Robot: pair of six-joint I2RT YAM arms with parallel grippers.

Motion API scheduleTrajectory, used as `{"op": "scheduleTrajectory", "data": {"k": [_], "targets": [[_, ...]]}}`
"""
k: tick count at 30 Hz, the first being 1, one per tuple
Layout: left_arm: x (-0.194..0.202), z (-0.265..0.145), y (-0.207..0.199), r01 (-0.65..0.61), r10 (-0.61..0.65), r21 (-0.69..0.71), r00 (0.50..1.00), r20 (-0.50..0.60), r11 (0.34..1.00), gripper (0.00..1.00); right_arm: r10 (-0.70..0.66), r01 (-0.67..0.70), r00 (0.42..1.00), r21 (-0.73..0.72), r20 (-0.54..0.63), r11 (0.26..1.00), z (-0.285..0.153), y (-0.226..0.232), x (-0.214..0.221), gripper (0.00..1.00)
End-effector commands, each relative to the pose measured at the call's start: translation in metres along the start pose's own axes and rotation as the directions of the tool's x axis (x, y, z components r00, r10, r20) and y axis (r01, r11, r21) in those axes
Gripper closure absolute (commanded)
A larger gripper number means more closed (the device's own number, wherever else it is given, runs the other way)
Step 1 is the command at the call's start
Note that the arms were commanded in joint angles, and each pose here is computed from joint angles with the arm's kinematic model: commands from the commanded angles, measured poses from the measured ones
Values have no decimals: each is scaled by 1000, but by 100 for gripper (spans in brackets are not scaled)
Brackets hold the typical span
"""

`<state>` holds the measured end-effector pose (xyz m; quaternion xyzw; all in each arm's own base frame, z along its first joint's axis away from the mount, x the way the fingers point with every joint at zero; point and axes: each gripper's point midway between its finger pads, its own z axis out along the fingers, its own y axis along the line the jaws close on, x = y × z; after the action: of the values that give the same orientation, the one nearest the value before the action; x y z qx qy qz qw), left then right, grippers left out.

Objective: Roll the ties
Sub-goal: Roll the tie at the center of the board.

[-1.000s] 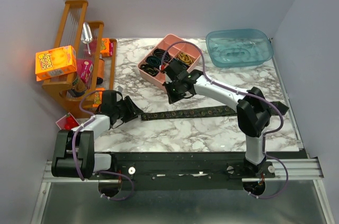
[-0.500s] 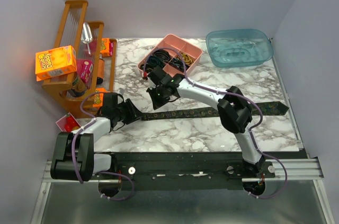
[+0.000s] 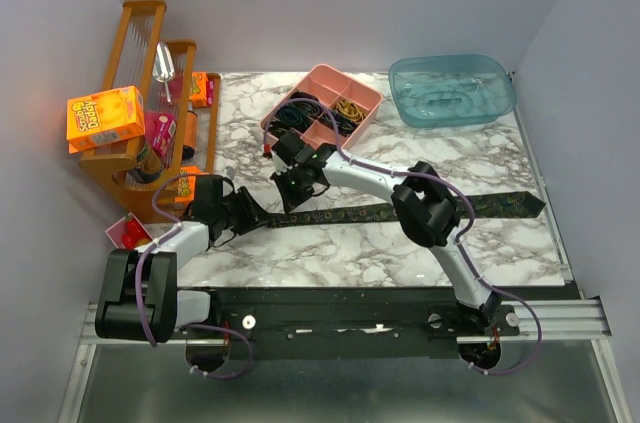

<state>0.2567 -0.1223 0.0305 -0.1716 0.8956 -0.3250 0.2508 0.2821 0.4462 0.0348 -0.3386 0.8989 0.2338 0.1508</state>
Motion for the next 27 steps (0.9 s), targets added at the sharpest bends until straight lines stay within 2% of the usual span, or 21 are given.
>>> {"op": "scheduleTrajectory", "data": {"k": [1,10,12,16,22,27], "targets": [[8,2,3,3,-3,-3,1000,-21,1000,55,-10,9,999,-18,-54,1000,18,1,16,99],[9,4,-10,-9,10,52,1000,-18,999,62,9,-10,998,-19,-58,1000,24,0,17,99],[7,3,-12,-12,13,55,1000,-13,998,66,9,-10,998,-24,-57,1000,24,1,17,99],[4,3,-11,-18,19,41,1000,-1,999,83,7,-8,999,-16,-37,1000,15,2,13,99],[2,3,-7,-32,32,12,999,-10,999,94,-3,4,1000,-26,27,1000,0,7,1,99],[-4,2,-2,-58,58,-31,998,4,998,100,-13,15,998,-40,61,999,-8,11,-4,99]]}}
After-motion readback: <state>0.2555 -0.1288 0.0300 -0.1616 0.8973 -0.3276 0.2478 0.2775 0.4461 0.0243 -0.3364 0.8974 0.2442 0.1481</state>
